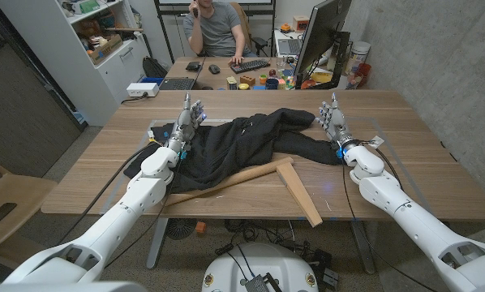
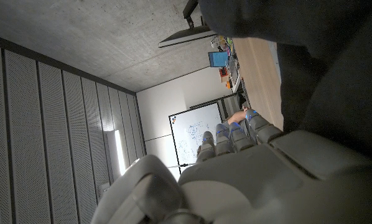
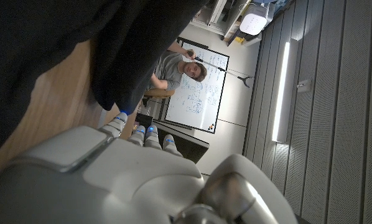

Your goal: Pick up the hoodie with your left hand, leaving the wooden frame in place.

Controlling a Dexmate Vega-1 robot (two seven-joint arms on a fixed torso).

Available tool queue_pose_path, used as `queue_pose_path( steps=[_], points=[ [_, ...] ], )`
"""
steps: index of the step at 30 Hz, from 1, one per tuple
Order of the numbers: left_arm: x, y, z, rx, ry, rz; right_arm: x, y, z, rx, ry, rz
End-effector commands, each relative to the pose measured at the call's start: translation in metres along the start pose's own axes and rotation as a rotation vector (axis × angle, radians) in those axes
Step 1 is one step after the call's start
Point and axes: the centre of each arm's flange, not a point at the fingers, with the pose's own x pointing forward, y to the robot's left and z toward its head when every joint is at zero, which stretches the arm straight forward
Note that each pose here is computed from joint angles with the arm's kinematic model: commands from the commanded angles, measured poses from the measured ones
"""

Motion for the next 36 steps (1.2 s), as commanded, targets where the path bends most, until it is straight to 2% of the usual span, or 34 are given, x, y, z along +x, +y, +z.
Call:
queue_pose_path(
  steps=[1, 2, 5, 6, 9, 12, 16, 23, 31, 33, 36],
  points=[
    [-0.002, -0.001, 0.000, 0.025, 0.008, -0.001, -0.002, 0.000, -0.003, 0.005, 0.013, 0.004],
    [-0.001, -0.001, 0.001, 0.024, 0.010, -0.004, -0.002, -0.001, -0.003, -0.001, 0.012, 0.006],
    [0.000, -0.006, 0.005, -0.082, -0.011, -0.043, -0.002, -0.002, -0.003, -0.001, 0.012, 0.004],
    [0.001, -0.007, 0.010, -0.062, -0.016, -0.044, -0.002, -0.002, -0.003, -0.006, 0.013, 0.003],
    [0.001, -0.011, 0.028, 0.031, -0.027, -0.043, -0.002, -0.004, -0.003, -0.003, 0.015, -0.002],
    [0.000, -0.012, 0.047, 0.233, -0.027, -0.028, -0.002, -0.005, -0.003, -0.005, 0.014, -0.004],
    [0.001, -0.012, 0.064, 0.435, 0.013, -0.076, -0.003, -0.008, -0.003, -0.008, 0.013, -0.008],
    [0.001, -0.012, 0.081, 0.658, 0.079, -0.117, -0.004, -0.011, -0.005, -0.004, 0.019, -0.020],
    [-0.002, -0.027, 0.098, 0.917, 0.130, -0.167, -0.001, -0.010, -0.006, -0.002, 0.023, -0.016],
    [-0.003, -0.029, 0.099, 0.954, 0.122, -0.183, 0.000, -0.010, -0.006, -0.001, 0.023, -0.015],
    [-0.005, -0.027, 0.096, 0.942, 0.130, -0.198, 0.001, -0.009, -0.006, -0.003, 0.022, -0.014]
  ],
)
